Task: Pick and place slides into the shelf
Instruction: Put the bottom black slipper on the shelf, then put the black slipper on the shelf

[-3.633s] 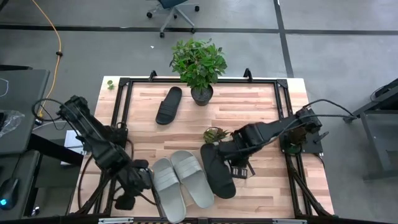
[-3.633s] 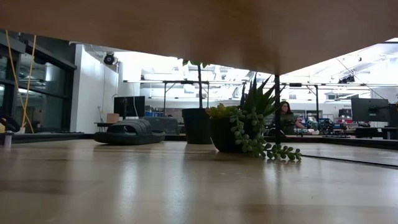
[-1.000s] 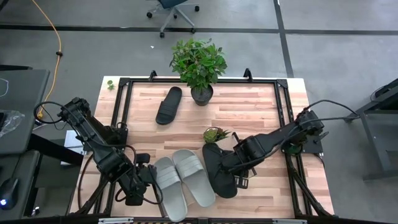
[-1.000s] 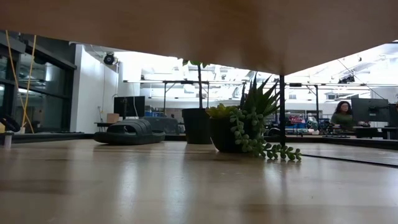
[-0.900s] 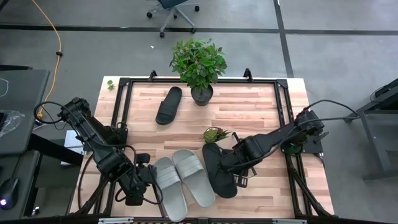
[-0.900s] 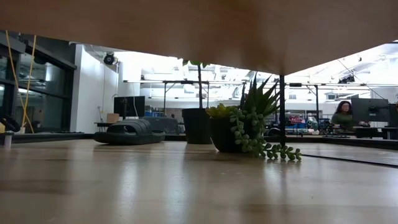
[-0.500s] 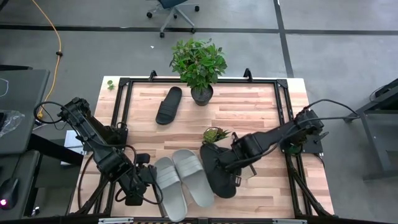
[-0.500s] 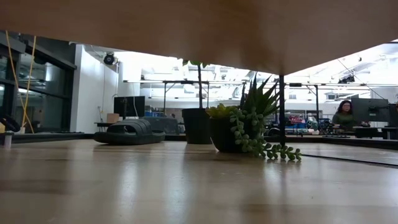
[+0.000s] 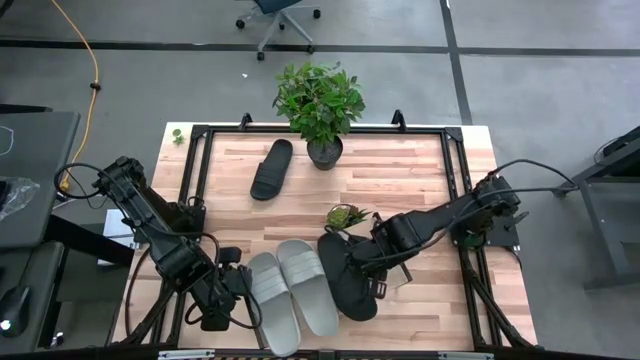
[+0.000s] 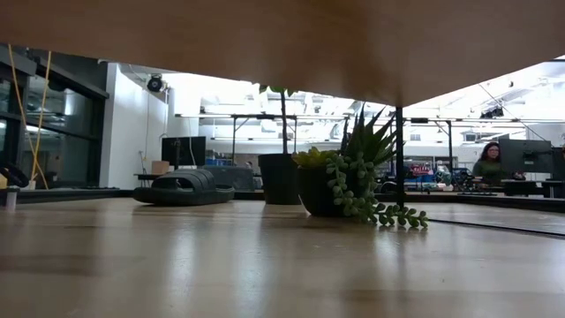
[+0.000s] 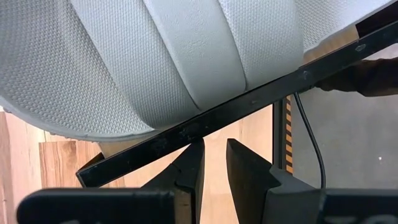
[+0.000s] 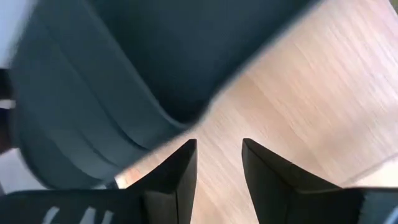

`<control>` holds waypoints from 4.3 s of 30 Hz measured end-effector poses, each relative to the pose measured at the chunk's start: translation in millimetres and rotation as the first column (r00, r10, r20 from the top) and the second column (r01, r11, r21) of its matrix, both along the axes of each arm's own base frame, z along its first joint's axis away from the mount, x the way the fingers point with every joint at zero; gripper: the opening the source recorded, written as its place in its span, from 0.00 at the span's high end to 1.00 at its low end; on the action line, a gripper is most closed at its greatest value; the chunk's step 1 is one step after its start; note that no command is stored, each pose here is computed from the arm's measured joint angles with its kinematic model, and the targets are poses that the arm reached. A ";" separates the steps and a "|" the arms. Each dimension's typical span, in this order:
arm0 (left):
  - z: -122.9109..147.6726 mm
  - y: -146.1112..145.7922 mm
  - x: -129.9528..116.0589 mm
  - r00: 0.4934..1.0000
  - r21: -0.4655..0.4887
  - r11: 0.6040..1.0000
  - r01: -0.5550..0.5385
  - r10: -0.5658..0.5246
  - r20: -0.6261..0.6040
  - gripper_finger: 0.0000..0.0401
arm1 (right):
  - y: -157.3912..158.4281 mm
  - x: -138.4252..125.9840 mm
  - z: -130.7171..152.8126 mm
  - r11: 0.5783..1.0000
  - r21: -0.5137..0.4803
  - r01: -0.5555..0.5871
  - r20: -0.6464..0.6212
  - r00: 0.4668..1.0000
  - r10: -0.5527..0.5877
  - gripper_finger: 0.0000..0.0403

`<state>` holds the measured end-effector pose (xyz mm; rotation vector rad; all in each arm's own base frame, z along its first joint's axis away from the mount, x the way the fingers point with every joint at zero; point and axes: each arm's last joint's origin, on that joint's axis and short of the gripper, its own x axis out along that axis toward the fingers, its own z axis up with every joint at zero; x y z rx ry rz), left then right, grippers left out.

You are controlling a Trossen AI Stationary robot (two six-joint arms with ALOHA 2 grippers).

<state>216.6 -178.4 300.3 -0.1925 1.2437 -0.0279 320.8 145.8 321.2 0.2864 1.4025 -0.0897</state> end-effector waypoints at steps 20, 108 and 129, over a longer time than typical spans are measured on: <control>4.4 4.6 -7.4 0.999 -0.016 1.000 0.015 -0.015 -0.042 0.86 | -8.3 -10.8 0.5 0.985 -0.146 0.090 -0.054 0.994 -0.099 0.71; -31.4 460.7 -72.2 0.938 -0.135 0.928 -0.347 0.343 -0.054 0.86 | -135.3 -64.1 109.1 0.863 -0.143 0.484 0.519 0.780 -0.351 0.71; -79.7 471.1 -37.4 0.987 -0.288 0.947 -0.144 0.157 0.024 0.78 | -130.7 -64.1 108.7 0.875 -0.082 0.478 0.502 0.778 -0.378 0.71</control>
